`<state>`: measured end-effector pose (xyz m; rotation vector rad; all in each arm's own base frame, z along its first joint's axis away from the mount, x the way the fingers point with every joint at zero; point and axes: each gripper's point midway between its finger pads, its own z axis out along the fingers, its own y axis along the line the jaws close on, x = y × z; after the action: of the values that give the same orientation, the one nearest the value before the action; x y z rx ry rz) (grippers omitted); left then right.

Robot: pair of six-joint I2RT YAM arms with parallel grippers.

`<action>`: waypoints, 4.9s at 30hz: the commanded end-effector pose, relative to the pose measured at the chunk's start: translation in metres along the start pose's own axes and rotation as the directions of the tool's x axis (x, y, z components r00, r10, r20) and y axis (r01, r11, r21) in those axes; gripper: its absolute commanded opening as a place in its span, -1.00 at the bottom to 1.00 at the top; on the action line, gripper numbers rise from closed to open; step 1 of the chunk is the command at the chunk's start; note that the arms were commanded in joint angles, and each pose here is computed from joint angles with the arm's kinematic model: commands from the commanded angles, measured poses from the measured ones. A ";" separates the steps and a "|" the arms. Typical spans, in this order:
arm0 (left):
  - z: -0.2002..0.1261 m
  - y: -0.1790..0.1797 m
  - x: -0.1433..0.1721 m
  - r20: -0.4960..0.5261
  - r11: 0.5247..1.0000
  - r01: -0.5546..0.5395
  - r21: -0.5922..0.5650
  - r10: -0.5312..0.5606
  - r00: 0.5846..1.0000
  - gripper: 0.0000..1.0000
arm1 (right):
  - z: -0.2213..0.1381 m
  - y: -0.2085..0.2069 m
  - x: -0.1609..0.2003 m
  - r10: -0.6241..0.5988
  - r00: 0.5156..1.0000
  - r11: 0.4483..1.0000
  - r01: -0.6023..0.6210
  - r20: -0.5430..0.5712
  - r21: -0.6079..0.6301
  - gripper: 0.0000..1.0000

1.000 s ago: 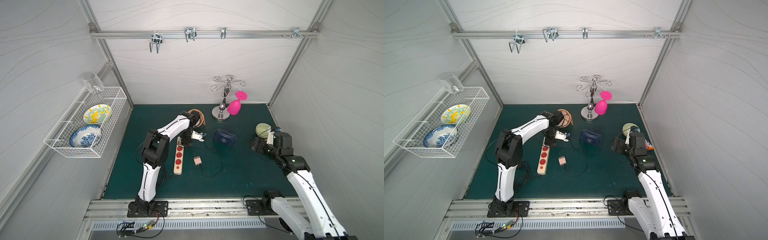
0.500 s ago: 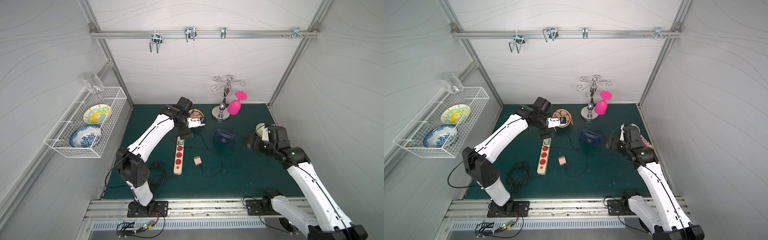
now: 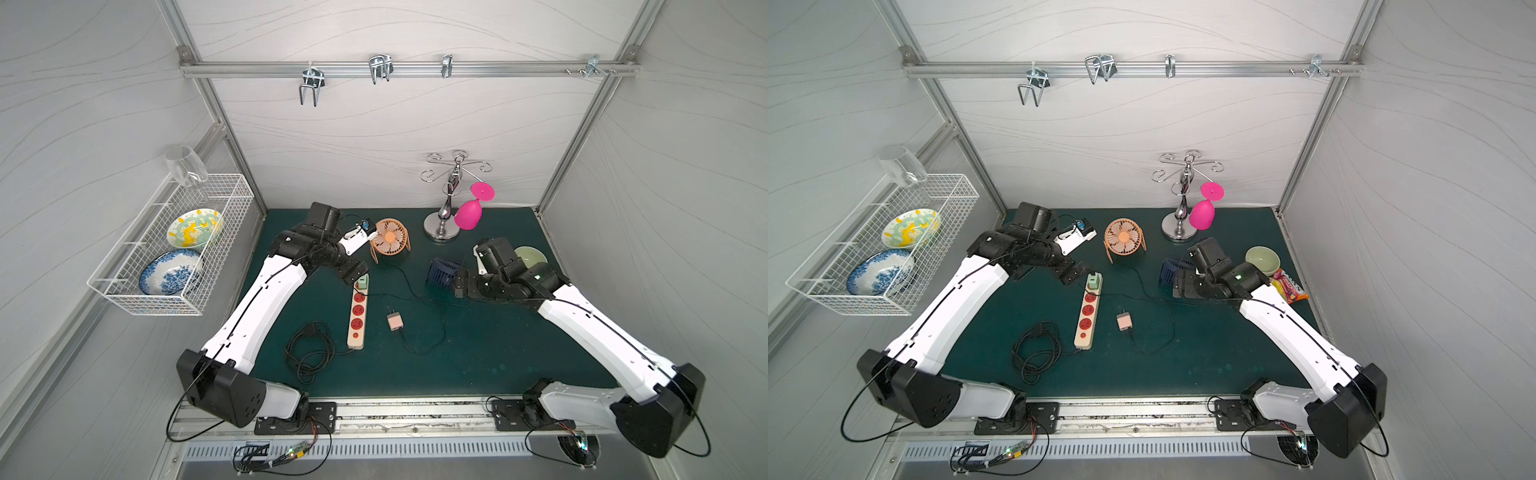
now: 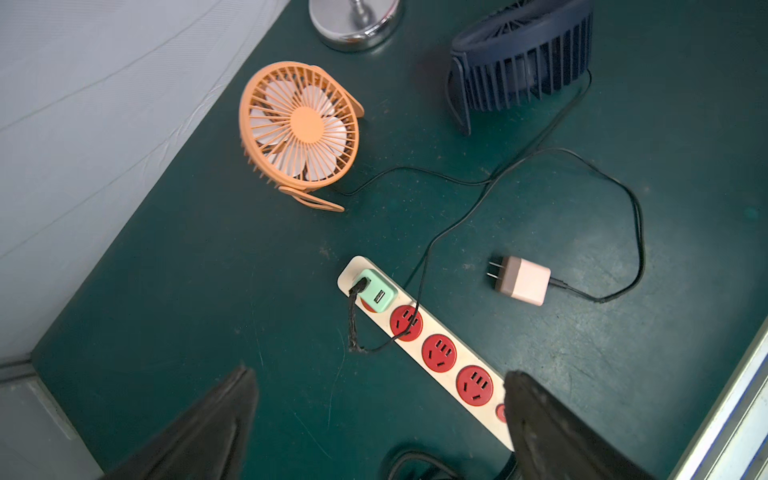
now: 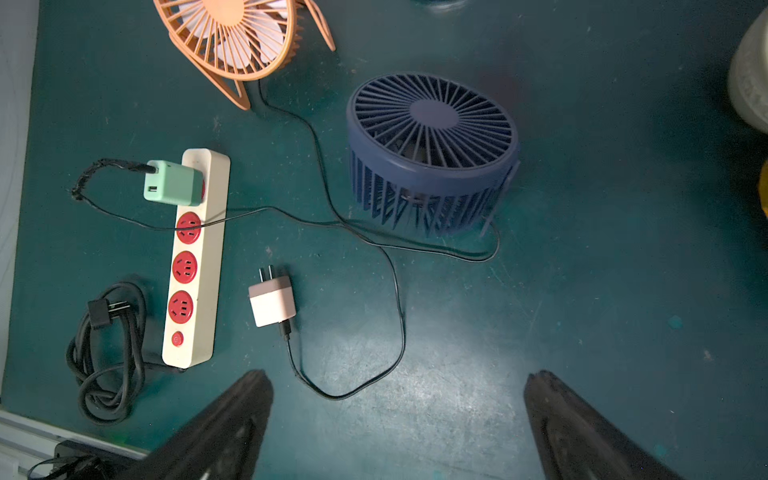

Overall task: Plug the desk fan into the power strip
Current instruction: Pick up the plug from the center of the board.

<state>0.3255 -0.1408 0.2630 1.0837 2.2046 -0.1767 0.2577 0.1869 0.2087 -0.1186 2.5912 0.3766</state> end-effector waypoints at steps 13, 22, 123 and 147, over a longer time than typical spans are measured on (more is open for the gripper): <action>-0.037 0.034 0.024 0.196 0.892 0.452 -0.010 -0.441 0.876 0.94 | 0.050 0.090 0.016 -0.213 0.959 0.977 0.215 -0.186 -0.008 0.98; -0.040 0.045 0.041 0.236 0.832 0.555 -0.016 -0.536 0.811 0.94 | 0.103 0.134 0.047 -0.316 0.893 0.944 0.330 -0.322 -0.013 0.91; -0.052 0.016 -0.007 0.286 0.985 0.165 0.051 -0.172 0.943 1.00 | 0.101 0.141 -0.051 0.386 0.813 0.809 -0.526 -0.435 -0.264 -0.38; -0.027 -0.069 -0.028 0.316 0.872 -0.481 0.093 0.432 0.845 1.00 | 0.089 0.161 -0.063 0.745 0.380 0.281 -0.924 -0.549 -0.258 -0.55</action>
<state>0.2682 -0.1873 0.2858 1.4765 1.7232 -0.3601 0.3293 0.3575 0.1797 1.1632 2.6035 1.4730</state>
